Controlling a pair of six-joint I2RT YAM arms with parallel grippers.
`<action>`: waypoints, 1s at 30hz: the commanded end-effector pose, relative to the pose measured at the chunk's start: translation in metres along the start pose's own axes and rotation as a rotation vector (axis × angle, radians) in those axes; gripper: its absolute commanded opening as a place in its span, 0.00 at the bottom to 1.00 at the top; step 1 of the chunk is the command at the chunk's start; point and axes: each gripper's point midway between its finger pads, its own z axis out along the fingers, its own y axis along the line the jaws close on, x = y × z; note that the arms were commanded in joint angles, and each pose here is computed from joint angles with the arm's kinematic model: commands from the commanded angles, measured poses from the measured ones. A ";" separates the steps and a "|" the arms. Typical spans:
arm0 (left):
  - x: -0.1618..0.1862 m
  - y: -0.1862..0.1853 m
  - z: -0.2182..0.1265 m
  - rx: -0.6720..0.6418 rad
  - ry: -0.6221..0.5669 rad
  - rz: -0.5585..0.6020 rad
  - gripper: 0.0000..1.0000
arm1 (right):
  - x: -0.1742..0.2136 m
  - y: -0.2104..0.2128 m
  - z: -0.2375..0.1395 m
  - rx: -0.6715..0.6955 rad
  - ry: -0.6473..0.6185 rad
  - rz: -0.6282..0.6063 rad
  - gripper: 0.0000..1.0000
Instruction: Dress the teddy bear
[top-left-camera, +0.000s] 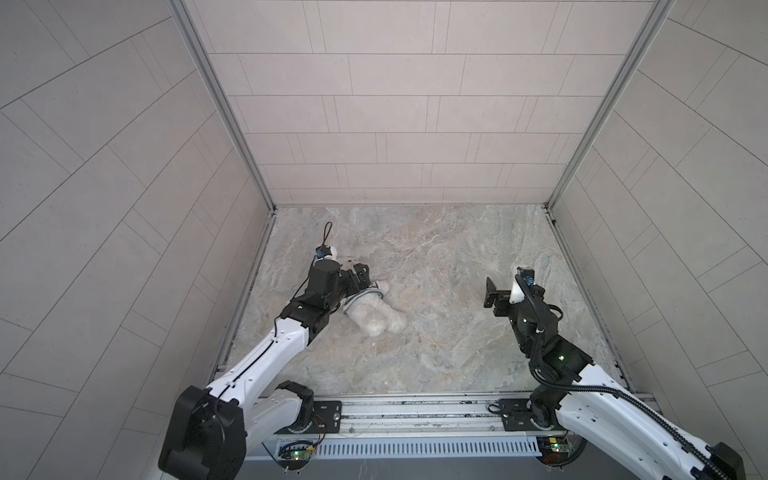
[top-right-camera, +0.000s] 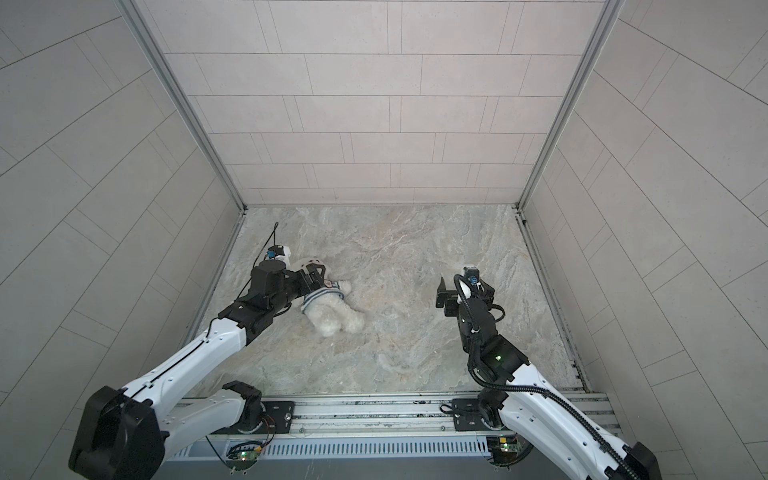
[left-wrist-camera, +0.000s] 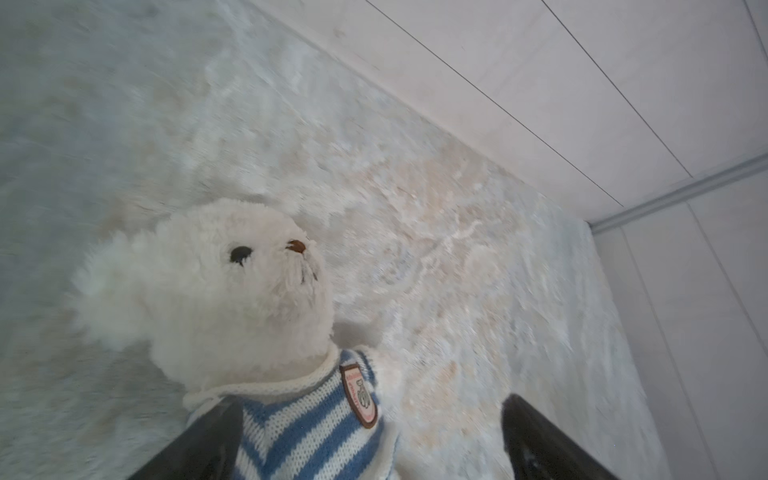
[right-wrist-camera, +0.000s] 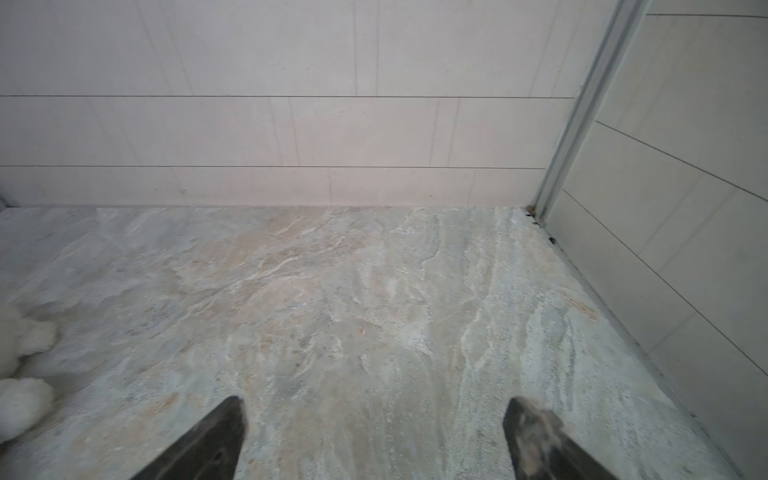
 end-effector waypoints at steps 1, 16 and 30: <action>-0.016 0.050 -0.009 -0.252 -0.103 0.082 1.00 | 0.007 -0.020 0.008 0.061 0.017 0.021 0.99; -0.068 0.087 0.001 -0.408 -0.426 0.214 1.00 | 0.034 -0.076 0.049 0.216 -0.037 -0.013 1.00; -0.067 0.115 0.024 -0.472 -0.454 0.423 1.00 | 0.061 -0.075 0.093 0.197 0.003 -0.062 0.99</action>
